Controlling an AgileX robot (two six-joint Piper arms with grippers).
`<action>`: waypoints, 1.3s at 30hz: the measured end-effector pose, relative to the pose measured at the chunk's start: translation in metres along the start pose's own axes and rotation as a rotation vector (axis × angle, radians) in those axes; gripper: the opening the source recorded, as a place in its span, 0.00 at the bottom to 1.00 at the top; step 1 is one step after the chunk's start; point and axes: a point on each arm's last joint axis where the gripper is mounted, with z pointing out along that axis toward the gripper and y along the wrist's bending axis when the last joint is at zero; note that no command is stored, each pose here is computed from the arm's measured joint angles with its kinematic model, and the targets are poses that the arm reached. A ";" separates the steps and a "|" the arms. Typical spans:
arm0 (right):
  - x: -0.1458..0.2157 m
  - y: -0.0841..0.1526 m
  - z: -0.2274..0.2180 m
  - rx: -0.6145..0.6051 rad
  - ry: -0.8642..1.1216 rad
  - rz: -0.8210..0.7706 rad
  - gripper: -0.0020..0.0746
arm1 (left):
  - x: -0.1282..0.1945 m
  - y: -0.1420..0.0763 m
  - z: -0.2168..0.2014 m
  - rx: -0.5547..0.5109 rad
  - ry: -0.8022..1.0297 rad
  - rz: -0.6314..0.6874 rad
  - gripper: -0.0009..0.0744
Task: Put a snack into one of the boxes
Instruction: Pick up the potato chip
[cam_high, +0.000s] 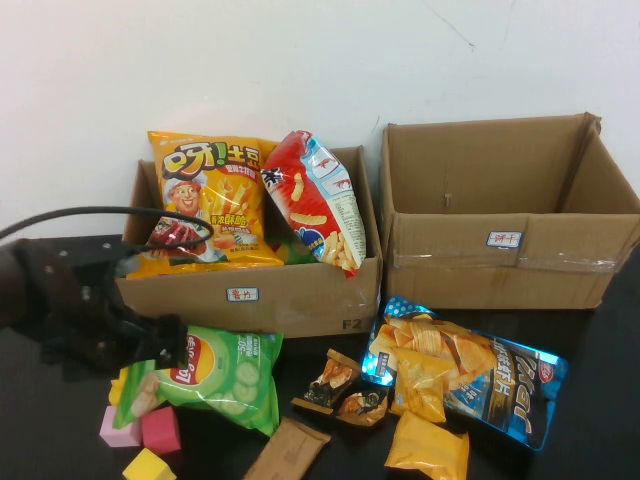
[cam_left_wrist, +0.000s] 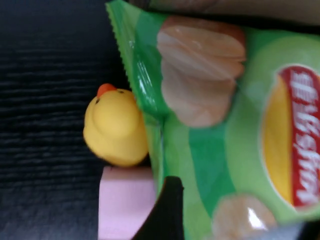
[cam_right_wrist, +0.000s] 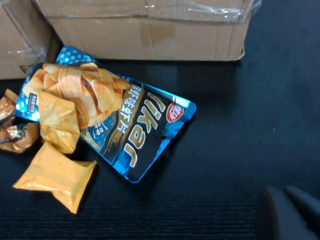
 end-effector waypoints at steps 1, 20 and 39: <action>0.000 0.000 0.000 0.000 0.000 -0.004 0.02 | -0.002 0.000 0.008 -0.001 0.013 -0.003 0.93; 0.000 0.000 0.000 0.000 0.000 -0.017 0.02 | -0.011 0.006 0.054 -0.011 0.099 -0.051 0.18; 0.000 0.000 0.000 0.000 0.000 -0.017 0.02 | -0.017 -0.032 -0.031 0.238 0.079 0.068 0.02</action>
